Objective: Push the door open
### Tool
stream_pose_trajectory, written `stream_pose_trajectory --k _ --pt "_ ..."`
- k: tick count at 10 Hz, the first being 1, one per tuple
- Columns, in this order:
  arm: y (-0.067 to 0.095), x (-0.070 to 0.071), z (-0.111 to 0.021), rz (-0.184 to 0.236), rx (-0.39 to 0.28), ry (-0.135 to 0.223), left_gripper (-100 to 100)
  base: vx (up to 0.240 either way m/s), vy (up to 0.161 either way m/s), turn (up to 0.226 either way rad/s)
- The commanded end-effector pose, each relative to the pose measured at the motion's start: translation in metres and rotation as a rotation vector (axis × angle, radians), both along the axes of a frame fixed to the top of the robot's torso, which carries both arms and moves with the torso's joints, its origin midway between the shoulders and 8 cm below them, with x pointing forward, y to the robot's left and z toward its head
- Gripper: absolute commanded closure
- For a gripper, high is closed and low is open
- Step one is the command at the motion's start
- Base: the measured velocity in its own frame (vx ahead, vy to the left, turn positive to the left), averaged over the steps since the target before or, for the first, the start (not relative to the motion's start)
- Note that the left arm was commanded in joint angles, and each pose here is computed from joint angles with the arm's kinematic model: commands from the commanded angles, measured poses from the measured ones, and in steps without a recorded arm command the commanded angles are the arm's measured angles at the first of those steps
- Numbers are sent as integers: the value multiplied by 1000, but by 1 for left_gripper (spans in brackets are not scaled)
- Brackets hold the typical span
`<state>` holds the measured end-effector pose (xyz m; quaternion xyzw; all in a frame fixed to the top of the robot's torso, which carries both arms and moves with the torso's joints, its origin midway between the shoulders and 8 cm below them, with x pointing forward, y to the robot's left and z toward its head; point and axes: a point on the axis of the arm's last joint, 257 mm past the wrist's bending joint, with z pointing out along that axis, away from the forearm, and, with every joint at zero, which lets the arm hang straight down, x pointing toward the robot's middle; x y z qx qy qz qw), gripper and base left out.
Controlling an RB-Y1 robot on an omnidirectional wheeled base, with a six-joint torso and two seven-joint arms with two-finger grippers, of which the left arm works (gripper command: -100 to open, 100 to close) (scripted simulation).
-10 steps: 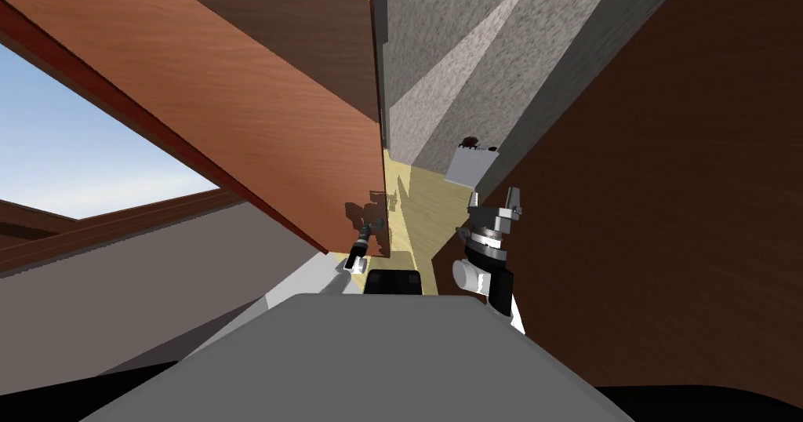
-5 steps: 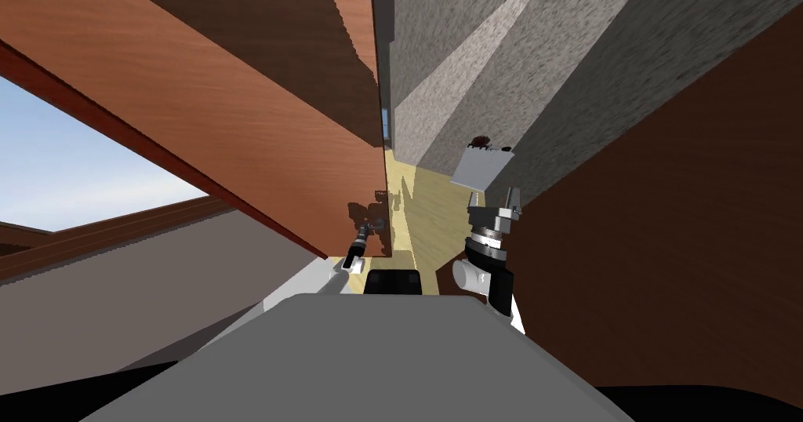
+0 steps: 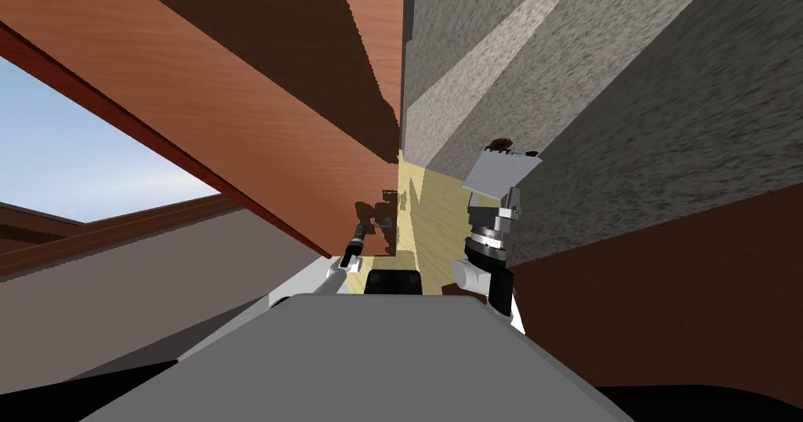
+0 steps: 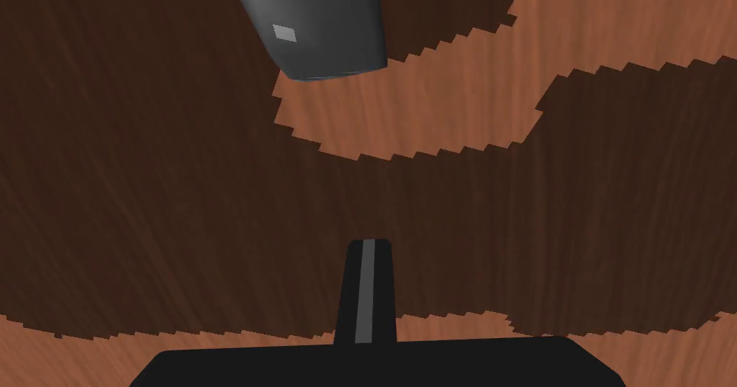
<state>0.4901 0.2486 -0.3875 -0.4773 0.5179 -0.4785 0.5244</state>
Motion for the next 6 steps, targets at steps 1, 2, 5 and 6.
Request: stream_pose_trajectory --k 1,2,5,6 --pt "-8 1 -1 -26 3 0 -100 -13 51 200" --pt "-14 2 -1 -44 4 1 -100 -41 56 227" --pt "-26 3 -2 -76 3 3 -100 -31 22 154" --pt "-36 4 -3 -99 -1 5 -100 -26 5 167"
